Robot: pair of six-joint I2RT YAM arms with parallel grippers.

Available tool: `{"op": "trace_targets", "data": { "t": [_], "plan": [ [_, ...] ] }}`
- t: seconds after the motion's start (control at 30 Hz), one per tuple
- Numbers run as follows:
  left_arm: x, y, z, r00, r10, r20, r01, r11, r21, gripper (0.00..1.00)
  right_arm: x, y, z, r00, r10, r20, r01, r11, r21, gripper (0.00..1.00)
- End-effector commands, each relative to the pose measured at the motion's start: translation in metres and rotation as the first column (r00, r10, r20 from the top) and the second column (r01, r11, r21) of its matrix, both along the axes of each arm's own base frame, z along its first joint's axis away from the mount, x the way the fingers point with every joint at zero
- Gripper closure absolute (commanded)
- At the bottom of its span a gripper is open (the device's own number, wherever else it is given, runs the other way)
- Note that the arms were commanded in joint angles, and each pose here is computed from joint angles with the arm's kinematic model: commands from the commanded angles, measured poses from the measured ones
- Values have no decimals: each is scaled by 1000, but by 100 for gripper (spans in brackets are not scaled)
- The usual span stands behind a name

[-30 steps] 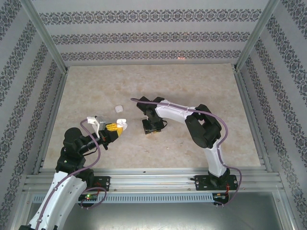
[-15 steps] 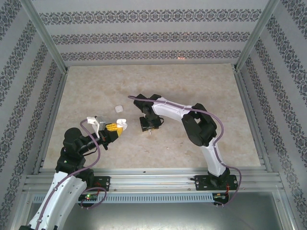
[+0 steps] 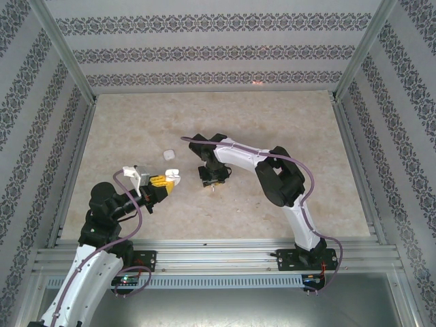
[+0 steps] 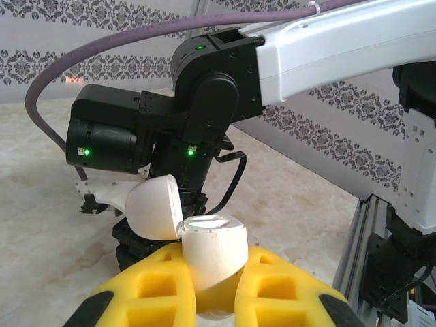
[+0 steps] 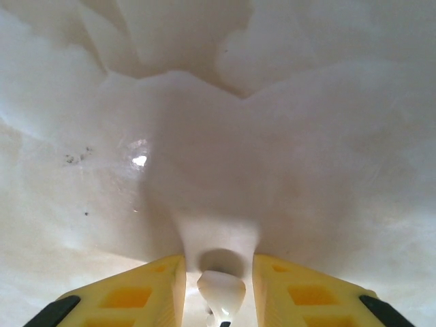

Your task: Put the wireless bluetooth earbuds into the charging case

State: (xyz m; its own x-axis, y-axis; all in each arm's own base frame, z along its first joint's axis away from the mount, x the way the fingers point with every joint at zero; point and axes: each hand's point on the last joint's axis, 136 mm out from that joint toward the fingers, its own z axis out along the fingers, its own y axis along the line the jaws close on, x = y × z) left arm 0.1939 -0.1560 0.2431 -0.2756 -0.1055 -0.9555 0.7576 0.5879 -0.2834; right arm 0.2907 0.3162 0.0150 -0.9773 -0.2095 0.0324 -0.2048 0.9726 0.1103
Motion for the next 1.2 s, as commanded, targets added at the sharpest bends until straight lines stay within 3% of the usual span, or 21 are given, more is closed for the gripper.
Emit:
{"op": "trace_targets", "data": {
  "t": [0.0, 0.37, 0.7, 1.0, 1.17],
  "plan": [
    [-1, 1, 6, 999, -3, 38, 3, 1000, 0, 100, -9, -8, -10, 999, 20, -26, -22, 997, -75, 69],
    [-3, 1, 8, 999, -5, 39, 5, 1000, 0, 100, -18, -10, -15, 998, 52, -45, -58, 989, -137, 75],
    [-1, 0, 10, 999, -7, 51, 8, 1000, -28, 100, -7, -9, 15, 996, 74, 49, -68, 992, -107, 79],
    [-1, -6, 8, 998, -54, 24, 56, 995, -80, 100, 11, -14, 71, 968, 108, 228, -88, 991, -96, 82],
    [2, -12, 13, 995, -97, 29, 99, 989, -107, 100, 17, -17, 128, 901, 163, 401, -140, 986, -88, 82]
  ]
}}
